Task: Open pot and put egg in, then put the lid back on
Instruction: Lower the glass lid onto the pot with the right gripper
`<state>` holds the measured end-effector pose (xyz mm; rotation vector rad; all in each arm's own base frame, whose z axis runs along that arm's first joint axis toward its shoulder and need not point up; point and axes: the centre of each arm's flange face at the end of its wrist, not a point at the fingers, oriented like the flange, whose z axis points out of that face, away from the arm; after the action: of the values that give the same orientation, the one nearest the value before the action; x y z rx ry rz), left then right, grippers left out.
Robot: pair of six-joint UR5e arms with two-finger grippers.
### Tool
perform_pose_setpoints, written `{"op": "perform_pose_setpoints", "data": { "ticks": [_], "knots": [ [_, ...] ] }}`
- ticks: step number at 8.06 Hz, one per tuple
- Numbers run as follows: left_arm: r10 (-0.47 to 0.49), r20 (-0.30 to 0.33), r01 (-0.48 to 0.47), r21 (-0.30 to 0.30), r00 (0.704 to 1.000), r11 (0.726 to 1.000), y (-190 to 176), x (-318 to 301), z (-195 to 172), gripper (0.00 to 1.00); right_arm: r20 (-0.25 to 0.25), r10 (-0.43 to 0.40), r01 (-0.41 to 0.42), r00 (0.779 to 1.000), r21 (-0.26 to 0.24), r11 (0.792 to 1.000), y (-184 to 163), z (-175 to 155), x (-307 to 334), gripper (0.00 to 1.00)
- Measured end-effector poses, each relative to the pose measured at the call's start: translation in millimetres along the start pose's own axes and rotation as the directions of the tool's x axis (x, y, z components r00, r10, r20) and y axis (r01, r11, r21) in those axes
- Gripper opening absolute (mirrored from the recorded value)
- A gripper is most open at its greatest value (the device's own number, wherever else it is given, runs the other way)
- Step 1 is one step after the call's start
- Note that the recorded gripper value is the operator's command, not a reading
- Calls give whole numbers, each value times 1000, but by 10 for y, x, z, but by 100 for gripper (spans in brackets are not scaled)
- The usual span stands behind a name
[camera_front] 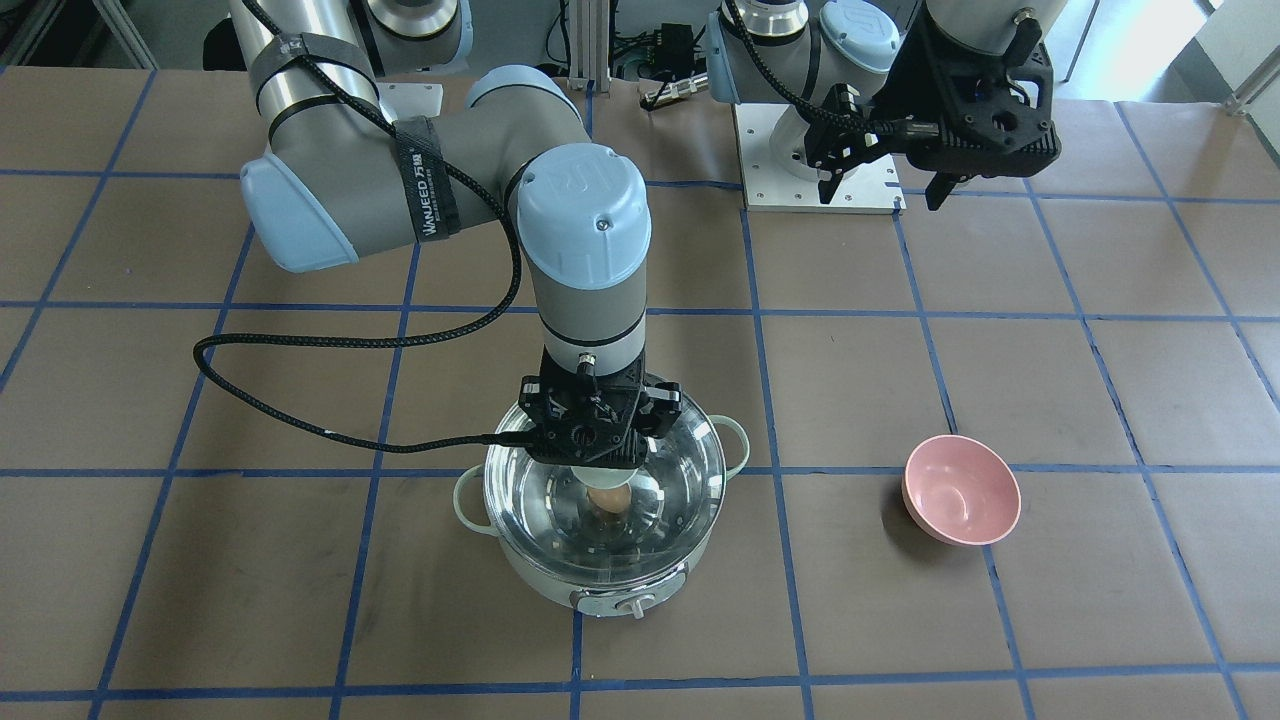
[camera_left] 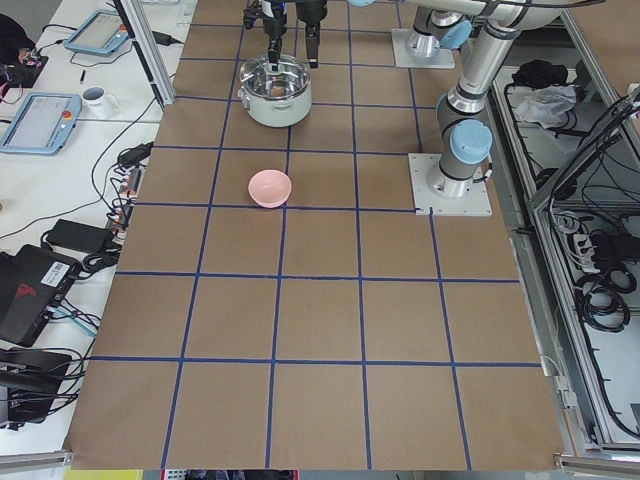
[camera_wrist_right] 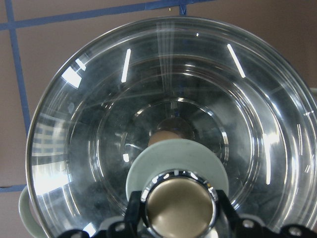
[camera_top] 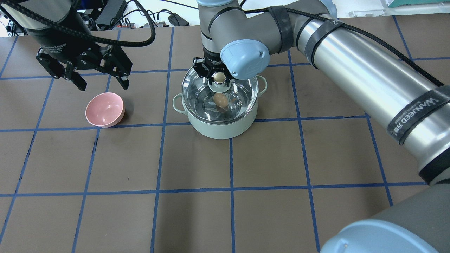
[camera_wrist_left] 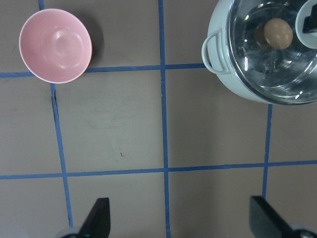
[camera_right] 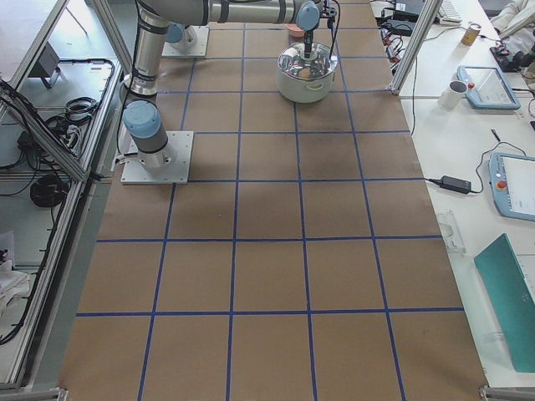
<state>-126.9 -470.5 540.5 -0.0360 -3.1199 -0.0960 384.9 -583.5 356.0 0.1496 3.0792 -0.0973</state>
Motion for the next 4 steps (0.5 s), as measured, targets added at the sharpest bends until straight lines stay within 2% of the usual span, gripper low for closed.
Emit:
{"op": "perform_pose_setpoints", "data": {
  "ticks": [4],
  "knots": [
    [2,-9,-1,23,1000,1000,-24,10,-15,100,-2,3,-3,1000,-14,1000,20,28,6,2]
  ]
}}
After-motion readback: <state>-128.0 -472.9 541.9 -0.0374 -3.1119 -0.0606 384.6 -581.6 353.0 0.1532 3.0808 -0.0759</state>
